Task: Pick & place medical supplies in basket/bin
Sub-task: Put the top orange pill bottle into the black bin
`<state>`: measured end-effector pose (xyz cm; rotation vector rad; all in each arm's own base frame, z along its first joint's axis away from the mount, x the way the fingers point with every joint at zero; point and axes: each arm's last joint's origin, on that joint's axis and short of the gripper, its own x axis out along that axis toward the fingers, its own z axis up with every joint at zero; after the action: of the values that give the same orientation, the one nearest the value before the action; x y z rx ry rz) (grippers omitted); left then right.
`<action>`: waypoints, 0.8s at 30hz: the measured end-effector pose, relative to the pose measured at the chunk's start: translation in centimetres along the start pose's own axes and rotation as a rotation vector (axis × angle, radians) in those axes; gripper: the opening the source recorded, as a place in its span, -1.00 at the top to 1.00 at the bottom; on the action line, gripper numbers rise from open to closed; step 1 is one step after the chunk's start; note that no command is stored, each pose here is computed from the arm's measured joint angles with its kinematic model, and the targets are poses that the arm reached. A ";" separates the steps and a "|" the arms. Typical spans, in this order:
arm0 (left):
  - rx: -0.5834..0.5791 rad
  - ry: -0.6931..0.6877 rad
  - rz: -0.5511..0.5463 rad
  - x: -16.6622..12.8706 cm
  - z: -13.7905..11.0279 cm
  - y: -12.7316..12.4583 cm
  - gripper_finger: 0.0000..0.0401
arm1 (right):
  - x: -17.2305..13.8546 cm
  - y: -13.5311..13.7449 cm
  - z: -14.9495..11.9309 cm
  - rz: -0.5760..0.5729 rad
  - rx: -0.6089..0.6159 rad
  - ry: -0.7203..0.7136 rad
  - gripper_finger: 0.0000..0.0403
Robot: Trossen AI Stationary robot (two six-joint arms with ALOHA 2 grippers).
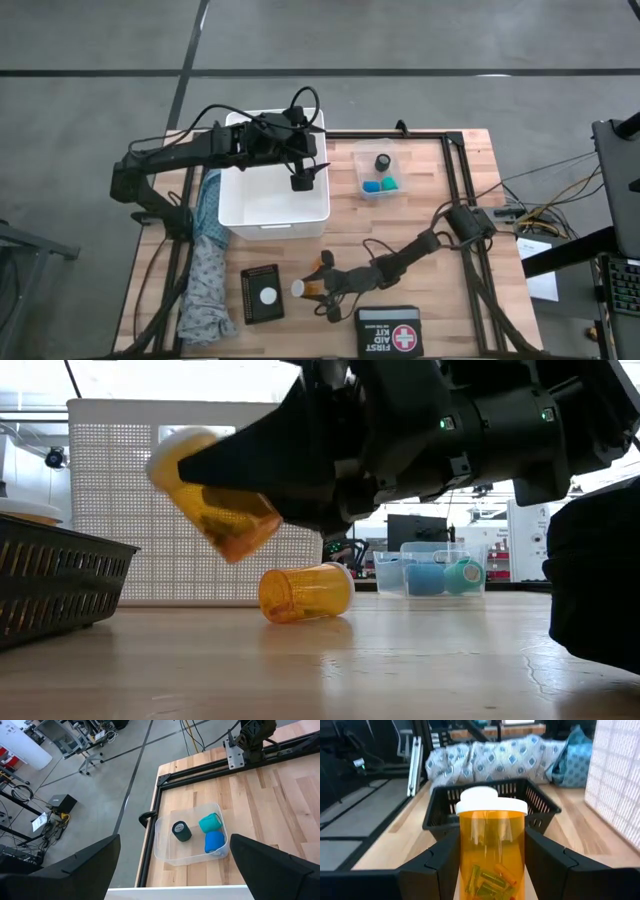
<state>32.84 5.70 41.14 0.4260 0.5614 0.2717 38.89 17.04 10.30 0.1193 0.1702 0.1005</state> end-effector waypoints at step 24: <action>-0.001 0.000 0.000 0.0 0.0 0.0 -0.90 | 0.4 -0.5 -3.7 0.012 0.053 -0.030 0.07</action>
<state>32.84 5.71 41.15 0.4251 0.5609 0.2720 38.70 17.00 6.50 0.1744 0.1418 0.1060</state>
